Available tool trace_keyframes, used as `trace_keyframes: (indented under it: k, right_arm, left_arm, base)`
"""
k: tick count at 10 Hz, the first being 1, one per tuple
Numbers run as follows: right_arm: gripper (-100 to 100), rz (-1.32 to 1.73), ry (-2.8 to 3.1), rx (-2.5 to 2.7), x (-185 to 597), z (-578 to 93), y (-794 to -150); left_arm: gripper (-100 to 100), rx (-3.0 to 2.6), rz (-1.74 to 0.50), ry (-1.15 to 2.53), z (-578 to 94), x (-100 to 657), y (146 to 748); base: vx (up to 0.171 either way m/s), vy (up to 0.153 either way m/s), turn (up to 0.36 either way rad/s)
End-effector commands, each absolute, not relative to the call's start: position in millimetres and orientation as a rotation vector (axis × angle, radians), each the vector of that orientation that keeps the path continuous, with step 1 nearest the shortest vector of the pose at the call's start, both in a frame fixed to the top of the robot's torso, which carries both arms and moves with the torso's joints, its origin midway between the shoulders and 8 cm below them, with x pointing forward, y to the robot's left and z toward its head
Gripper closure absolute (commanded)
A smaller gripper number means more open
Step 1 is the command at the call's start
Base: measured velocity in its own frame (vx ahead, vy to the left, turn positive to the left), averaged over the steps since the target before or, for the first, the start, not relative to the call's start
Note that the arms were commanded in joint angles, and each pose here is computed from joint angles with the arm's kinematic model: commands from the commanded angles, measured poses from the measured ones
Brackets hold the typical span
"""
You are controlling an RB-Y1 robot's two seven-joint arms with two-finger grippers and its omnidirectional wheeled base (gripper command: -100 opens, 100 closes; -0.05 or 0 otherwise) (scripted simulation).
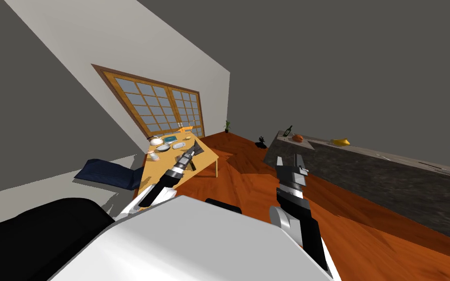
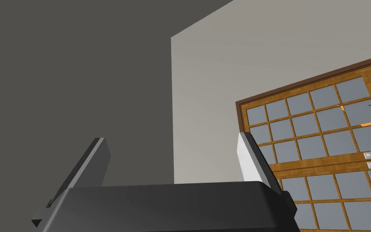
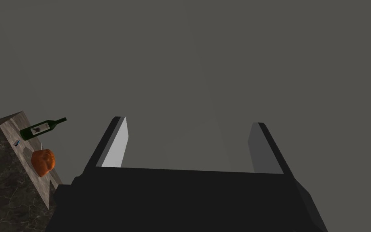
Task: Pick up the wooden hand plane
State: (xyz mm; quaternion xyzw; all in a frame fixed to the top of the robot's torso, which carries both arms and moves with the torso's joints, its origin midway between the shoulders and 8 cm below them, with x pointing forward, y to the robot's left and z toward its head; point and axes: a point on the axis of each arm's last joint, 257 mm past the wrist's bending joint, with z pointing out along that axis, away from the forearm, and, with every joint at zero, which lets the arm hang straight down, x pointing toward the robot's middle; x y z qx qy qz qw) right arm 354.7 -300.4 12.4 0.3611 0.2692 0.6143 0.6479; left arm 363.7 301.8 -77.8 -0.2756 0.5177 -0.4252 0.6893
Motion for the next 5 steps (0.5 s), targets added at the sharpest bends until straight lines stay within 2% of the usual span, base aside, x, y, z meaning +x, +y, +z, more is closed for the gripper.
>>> trace_keyframes:
  k: [1,5]
  right_arm:
    - [0,1.397,0.612,0.821,354.7,12.4,-300.4]
    - [0,1.397,0.612,0.821,354.7,12.4,-300.4]
  left_arm:
    - [-100,-0.655,-0.881,1.243,-108.8,364.4,313.5]
    - [-100,-0.726,-0.772,1.362,-152.2,363.7,336.9]
  base:
    - [0.042,-0.056,0.014]
    - [0.049,-0.031,-0.008]
